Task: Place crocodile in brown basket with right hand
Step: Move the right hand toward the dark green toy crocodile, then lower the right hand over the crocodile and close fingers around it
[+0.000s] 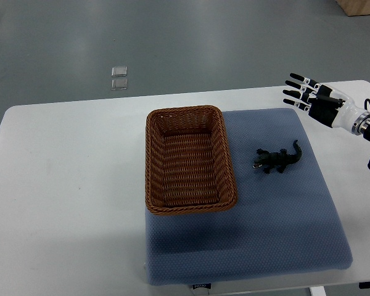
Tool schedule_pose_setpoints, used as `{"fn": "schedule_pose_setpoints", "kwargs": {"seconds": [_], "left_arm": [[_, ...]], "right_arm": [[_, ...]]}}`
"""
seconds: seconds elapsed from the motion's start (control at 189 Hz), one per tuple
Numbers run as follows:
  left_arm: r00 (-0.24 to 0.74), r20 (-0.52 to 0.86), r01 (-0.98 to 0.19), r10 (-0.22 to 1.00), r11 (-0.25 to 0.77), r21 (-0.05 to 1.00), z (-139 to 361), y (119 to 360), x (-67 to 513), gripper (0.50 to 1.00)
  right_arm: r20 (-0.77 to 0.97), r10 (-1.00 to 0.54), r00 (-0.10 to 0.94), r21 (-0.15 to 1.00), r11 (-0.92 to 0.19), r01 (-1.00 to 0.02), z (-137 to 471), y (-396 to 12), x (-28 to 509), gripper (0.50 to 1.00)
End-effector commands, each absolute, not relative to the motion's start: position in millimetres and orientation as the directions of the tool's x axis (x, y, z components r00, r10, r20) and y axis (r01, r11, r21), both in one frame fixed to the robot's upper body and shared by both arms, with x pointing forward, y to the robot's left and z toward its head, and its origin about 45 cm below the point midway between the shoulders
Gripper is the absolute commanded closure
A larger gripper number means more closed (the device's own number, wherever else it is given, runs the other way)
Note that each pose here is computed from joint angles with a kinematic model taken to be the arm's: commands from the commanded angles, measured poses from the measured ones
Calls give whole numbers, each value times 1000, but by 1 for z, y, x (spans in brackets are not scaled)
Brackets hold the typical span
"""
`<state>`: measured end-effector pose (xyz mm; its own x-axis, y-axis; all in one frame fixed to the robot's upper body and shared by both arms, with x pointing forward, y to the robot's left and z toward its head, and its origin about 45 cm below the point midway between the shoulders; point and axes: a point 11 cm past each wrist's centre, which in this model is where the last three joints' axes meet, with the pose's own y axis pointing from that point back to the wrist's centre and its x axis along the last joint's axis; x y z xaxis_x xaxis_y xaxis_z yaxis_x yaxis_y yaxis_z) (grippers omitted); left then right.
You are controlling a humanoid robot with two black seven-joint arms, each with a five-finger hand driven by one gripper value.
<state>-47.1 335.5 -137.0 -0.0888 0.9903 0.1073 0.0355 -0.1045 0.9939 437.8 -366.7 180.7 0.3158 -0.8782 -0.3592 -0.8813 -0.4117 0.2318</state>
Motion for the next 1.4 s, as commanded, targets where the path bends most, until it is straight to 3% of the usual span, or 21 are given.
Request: {"fn": "schedule_pose_setpoints", "kwargs": {"seconds": [0.0, 0.308, 0.509, 0.689, 0.79, 0.949, 1.156, 1.394], "left_arm": [[-89, 107, 35, 990, -105, 994, -137, 336, -47, 500], [-89, 108, 35, 990, -105, 994, -137, 336, -47, 500], [-89, 107, 35, 990, -105, 994, -137, 336, -47, 500], [-89, 107, 35, 990, -105, 994, -137, 336, -47, 500], [-89, 107, 35, 990, -105, 994, -137, 336, -47, 500], [-89, 108, 36, 990, -105, 994, -137, 336, -48, 500], [-89, 108, 36, 990, -105, 994, -137, 336, -48, 500], [-89, 108, 36, 990, -105, 994, -137, 336, -48, 500]], "right_arm": [[-253, -889, 381, 277, -444, -852, 184, -364, 440, 568], [131, -815, 565, 230, -529, -817, 235, -366, 454, 568], [411, -560, 720, 264, -682, -682, 246, -334, 439, 570], [702, -254, 665, 404, -627, -666, 229, -331, 435, 570], [775, -162, 611, 412, -604, -682, 226, -333, 435, 570], [812, -105, 575, 392, -631, -669, 223, -319, 429, 570], [825, 42, 564, 464, -620, -633, 229, -327, 424, 568], [861, 318, 396, 506, -604, -615, 216, -333, 417, 572]]}}
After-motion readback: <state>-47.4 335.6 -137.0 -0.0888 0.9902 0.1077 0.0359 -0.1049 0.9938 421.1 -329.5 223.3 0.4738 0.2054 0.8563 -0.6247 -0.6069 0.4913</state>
